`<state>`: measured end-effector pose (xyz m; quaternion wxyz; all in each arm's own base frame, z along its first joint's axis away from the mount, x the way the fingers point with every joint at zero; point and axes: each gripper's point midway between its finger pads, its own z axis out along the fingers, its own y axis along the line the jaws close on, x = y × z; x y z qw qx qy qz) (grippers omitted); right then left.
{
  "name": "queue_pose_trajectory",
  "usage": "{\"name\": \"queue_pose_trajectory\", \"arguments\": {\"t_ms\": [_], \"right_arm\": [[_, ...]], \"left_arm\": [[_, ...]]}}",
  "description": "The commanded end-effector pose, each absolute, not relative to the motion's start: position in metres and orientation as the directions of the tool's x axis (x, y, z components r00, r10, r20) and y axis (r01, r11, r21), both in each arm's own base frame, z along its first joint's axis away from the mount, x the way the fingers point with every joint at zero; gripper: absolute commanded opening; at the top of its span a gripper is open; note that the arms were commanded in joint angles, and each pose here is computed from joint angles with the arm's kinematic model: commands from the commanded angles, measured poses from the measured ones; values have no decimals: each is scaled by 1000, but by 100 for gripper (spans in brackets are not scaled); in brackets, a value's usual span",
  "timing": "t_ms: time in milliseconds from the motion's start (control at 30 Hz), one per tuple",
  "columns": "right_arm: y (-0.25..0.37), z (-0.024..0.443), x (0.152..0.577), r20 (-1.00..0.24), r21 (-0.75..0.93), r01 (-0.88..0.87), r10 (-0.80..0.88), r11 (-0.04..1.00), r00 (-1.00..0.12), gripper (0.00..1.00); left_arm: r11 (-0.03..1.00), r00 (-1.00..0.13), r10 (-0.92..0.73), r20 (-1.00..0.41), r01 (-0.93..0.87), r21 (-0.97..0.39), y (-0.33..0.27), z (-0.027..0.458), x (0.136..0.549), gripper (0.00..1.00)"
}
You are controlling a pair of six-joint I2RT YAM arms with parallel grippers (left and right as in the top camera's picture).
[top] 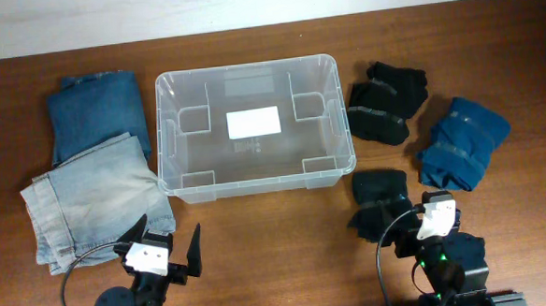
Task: Pack container
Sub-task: 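Move the left gripper toward the folded light-blue jeans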
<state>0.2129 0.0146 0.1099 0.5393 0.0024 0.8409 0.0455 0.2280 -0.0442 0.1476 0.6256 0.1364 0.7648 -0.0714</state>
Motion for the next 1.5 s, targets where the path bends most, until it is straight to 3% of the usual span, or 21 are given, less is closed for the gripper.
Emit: {"name": "queue_pose_trajectory", "arguments": {"t_ms": [0, 1100, 1267, 1367, 1467], "right_arm": [[14, 109, 213, -909, 75, -46, 49, 996, -415, 98], [14, 109, 213, -909, 74, -46, 49, 996, -414, 98], [14, 109, 213, -909, 74, -46, 49, 996, -414, 98], [14, 109, 213, -909, 75, -46, 49, 996, -415, 98], [14, 109, 213, -909, 75, -46, 49, 996, -415, 98]], "left_arm": [[952, -177, 126, -976, 299, 69, -44, 146, 228, 99], [952, -176, 132, -976, 296, 76, -44, 146, 228, 99], [974, -167, 209, -964, 123, 190, -11, 151, 236, 99], [975, -201, 207, -957, 126, 184, -11, 143, 234, 99], [973, -144, 137, -980, 203, 106, -28, 156, 234, 99]]}}
